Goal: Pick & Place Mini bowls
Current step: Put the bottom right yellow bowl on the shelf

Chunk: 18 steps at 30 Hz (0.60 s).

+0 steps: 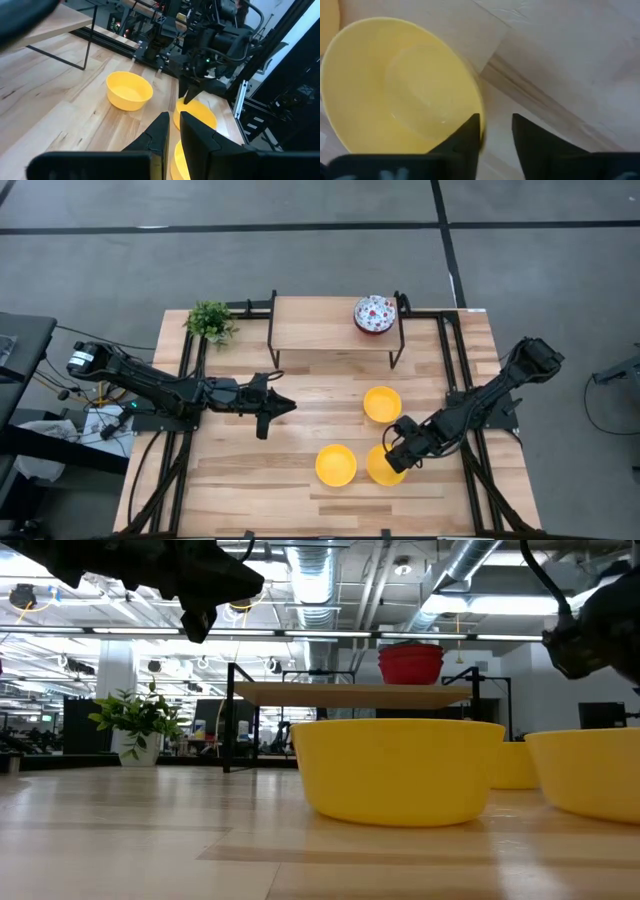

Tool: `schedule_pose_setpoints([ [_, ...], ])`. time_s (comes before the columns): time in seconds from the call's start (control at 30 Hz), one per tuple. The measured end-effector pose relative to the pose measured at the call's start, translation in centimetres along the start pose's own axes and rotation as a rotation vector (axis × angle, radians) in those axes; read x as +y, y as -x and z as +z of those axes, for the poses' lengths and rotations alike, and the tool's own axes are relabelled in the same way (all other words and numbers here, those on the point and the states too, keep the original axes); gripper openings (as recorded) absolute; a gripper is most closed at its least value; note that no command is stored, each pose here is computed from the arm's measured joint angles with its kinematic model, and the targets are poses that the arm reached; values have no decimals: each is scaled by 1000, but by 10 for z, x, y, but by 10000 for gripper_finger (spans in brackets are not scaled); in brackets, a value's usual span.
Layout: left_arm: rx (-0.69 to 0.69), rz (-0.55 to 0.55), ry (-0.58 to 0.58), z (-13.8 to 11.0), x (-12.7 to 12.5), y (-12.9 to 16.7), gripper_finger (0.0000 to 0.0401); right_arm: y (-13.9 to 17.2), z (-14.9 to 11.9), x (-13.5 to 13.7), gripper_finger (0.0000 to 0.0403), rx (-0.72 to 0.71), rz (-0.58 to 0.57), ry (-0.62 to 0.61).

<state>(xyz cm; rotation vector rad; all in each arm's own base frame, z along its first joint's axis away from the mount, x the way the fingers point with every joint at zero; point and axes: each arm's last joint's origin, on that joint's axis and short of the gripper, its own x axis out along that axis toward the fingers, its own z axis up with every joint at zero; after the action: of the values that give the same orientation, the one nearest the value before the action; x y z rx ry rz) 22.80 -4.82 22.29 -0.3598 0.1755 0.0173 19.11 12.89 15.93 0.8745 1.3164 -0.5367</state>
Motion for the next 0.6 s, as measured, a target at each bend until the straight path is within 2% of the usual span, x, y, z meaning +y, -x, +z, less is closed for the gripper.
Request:
schedule_pose_setpoints([
  [0.23, 0, 0, 0, 0, 0, 0, 44, 0, 0, -2, 9, 1, -10, 6],
  [0.47, -2, 0, 0, 0, 0, 0, 44, 3, 0, -1, 3, 6, -17, 8],
  [0.6, -10, -3, 2, 1, 0, 0, 44, 22, 2, 12, 2, -6, 66, 43],
])
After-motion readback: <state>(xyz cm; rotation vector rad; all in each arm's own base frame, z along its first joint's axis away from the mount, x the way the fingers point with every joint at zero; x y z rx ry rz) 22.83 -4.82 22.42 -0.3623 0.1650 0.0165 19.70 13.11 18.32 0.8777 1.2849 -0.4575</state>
